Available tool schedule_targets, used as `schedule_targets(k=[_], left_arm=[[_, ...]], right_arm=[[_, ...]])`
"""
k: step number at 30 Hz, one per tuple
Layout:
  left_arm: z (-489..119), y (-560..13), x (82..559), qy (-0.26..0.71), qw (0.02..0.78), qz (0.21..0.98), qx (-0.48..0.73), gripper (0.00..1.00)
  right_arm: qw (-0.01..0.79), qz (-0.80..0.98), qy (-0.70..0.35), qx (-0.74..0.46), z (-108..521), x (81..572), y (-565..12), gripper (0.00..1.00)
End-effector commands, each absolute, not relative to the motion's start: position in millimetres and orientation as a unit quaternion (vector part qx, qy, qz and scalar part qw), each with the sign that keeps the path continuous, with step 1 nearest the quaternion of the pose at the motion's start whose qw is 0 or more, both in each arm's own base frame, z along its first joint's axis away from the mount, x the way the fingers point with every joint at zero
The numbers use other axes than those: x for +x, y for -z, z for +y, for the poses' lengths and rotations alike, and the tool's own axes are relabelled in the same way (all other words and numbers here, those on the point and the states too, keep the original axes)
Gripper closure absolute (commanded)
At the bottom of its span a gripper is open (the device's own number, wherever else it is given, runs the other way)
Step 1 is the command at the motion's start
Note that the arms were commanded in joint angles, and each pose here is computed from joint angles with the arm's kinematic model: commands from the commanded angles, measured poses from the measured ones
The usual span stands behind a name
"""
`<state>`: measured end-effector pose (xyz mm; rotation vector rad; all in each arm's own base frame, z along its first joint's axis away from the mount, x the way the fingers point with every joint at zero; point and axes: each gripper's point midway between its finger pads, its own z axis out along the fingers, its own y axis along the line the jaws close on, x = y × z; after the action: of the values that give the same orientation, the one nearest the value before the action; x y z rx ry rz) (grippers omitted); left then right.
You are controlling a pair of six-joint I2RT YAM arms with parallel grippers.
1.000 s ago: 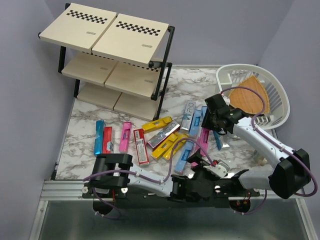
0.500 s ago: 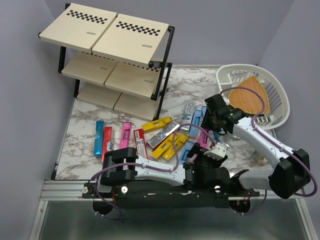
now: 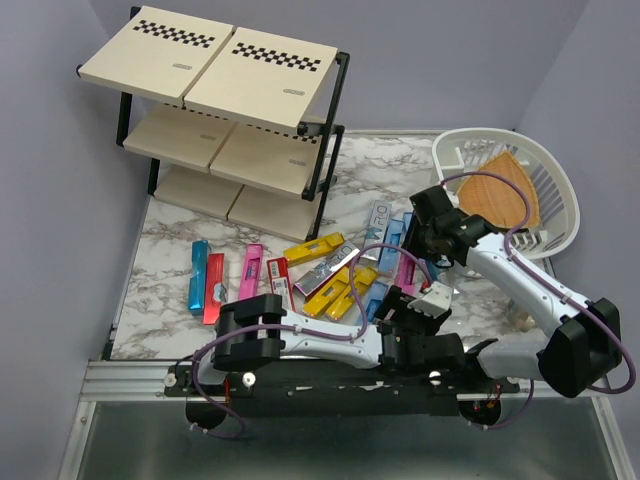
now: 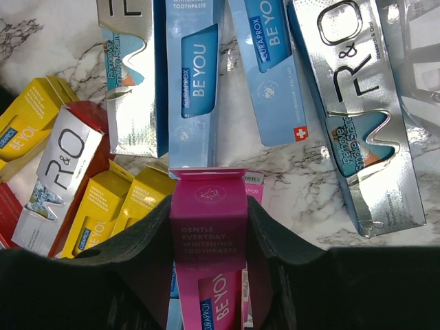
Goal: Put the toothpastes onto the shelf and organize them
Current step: Place the toothpaste on the shelf.
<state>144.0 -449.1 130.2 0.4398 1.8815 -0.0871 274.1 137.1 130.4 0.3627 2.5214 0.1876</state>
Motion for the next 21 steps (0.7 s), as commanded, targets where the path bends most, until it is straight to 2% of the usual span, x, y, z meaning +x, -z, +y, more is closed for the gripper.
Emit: schedule_targets(k=[1,7,16,21], left_arm=[[-445.0,-118.4,148.2,0.030,0.560,0.811,0.169,0.13],[-443.2,-119.5,157.1,0.032,0.559,0.814,0.154,0.20],[-443.4,-118.4,160.8,0.032,0.556,0.816,0.152,0.41],[-437.4,-121.2,161.4,0.030,0.556,0.817,0.149,0.53]], right_arm=[[0.292,0.942,-0.091,0.136,146.7,276.8,-140.8,0.70],[0.293,0.942,-0.094,0.136,147.5,277.1,-141.6,0.70],[0.291,0.942,-0.098,0.134,149.6,277.2,-141.2,0.69],[0.296,0.940,-0.108,0.132,152.8,278.6,-145.8,0.62]])
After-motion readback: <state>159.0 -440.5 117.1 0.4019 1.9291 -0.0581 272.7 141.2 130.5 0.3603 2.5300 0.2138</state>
